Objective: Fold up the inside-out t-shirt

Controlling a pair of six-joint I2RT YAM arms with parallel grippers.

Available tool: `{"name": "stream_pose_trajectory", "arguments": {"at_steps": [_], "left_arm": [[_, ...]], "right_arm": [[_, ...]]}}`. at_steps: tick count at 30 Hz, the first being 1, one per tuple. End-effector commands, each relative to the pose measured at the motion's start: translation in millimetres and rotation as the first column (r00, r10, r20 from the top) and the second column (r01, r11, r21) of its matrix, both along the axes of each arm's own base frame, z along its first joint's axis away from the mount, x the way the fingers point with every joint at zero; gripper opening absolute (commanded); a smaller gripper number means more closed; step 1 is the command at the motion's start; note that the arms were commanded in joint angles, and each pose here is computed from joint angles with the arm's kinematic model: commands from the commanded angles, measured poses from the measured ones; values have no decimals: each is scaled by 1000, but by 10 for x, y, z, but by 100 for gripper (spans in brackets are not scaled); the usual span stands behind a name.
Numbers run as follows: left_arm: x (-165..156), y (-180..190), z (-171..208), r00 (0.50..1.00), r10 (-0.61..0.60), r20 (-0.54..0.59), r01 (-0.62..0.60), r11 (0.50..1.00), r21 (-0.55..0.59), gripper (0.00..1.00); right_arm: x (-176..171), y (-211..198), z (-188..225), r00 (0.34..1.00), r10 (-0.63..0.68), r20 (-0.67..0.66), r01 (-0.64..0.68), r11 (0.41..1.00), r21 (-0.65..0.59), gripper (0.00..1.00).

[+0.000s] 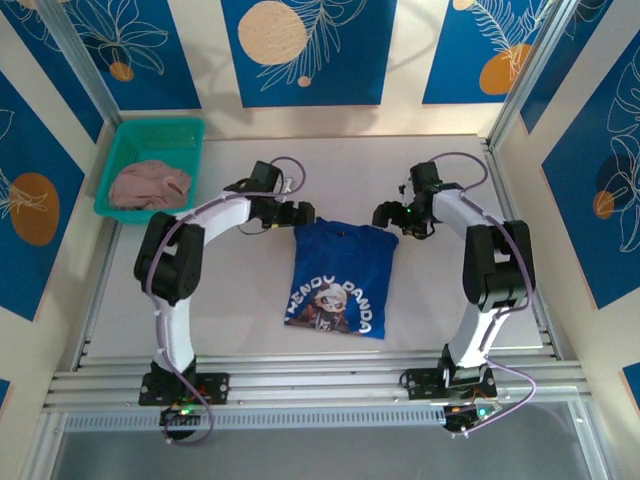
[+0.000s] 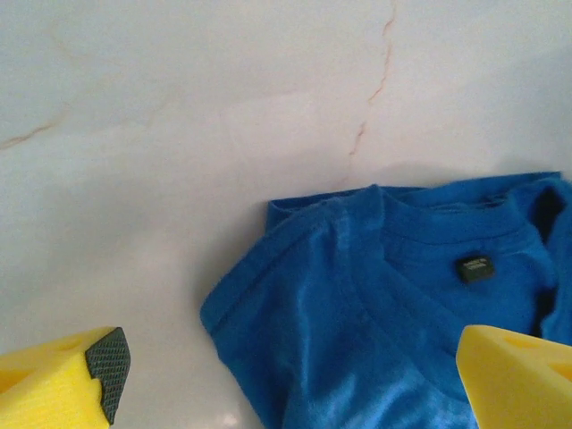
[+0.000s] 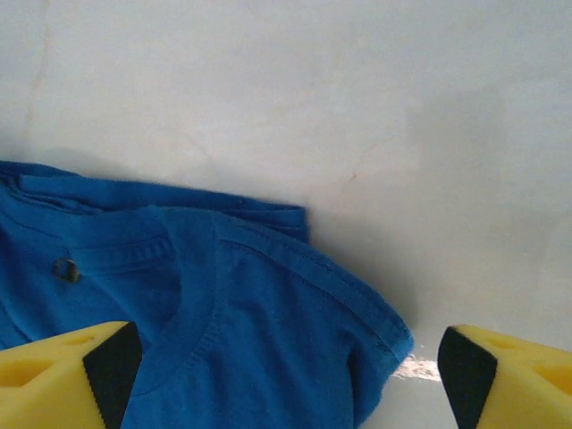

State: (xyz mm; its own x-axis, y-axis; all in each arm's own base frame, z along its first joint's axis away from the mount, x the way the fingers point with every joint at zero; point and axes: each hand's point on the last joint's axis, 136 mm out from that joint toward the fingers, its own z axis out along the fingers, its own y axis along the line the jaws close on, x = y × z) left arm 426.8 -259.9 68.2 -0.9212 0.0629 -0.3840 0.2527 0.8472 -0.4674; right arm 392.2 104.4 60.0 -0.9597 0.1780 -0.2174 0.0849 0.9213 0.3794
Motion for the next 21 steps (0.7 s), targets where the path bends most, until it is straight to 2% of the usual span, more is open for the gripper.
{"name": "stream_pose_trajectory", "arguments": {"at_steps": [1,8,14,21], "left_arm": [[-104,-131,-54,994,-103,-44,103,995,-2,94],[-185,-281,-326,983,-153,-100,151,988,-23,91],[-315,-514,-457,969,-214,-126,205,976,-77,84],[-317,-630,-438,964,-237,-117,224,968,-115,63]], "right_arm": [[-75,163,-129,998,36,-54,-33,999,43,88],[-92,317,-326,993,64,-94,-59,997,55,85],[-135,405,-405,991,78,-106,-74,996,43,79],[-90,501,-338,993,91,-82,-83,992,93,58]]}}
